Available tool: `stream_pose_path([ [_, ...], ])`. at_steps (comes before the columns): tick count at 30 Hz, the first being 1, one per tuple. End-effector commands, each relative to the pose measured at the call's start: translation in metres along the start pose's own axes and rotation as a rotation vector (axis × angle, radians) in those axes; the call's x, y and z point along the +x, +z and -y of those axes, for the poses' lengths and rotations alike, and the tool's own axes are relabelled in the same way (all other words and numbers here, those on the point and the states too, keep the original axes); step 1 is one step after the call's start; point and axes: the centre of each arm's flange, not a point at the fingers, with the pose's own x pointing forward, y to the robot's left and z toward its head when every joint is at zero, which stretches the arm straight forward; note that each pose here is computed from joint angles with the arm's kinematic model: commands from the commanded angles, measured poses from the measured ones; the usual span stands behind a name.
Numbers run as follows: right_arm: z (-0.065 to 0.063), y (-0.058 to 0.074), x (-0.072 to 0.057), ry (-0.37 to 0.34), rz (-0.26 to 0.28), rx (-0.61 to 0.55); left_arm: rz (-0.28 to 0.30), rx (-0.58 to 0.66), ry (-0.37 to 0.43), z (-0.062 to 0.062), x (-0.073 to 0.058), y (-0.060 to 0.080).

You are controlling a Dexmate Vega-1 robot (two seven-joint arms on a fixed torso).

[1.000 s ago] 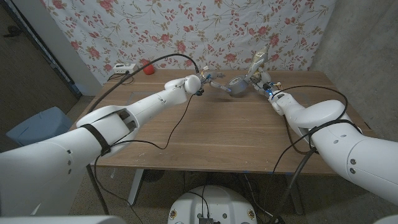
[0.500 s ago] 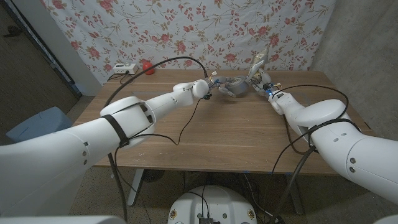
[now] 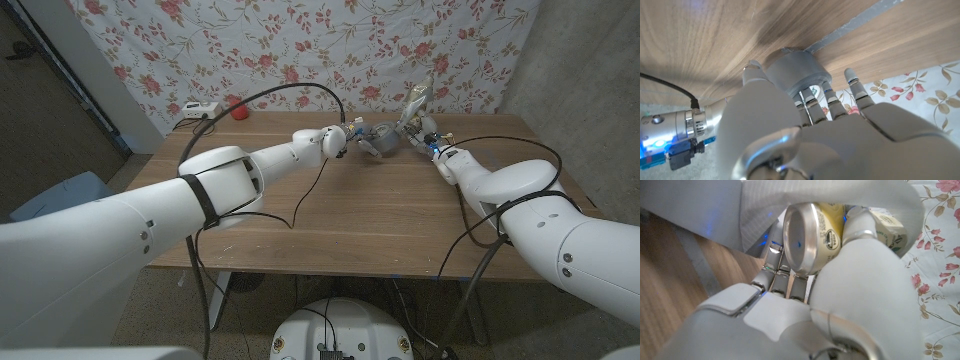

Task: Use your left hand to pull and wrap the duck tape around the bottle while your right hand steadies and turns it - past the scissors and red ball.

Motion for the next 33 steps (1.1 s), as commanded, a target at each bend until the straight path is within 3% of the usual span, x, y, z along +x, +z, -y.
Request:
stream_pose_path([
  [1, 0.002, 0.004, -0.003, 0.030, 0.011, -0.015, -0.055, 0.184, 0.077, 0.012, 0.005, 0.021],
  [8, 0.003, 0.007, -0.004, 0.042, 0.019, -0.023, -0.076, 0.252, 0.228, 0.021, 0.000, 0.025],
  [19, 0.001, 0.008, -0.004, 0.055, 0.024, -0.028, -0.117, 0.217, 0.519, 0.013, -0.021, 0.017],
  [28, 0.002, 0.006, -0.003, 0.029, 0.020, -0.023, -0.169, 0.233, 0.755, -0.012, -0.051, 0.011],
  [33, 0.002, 0.005, -0.003, 0.023, 0.018, -0.029, -0.156, 0.263, 0.870, -0.027, -0.071, 0.013],
])
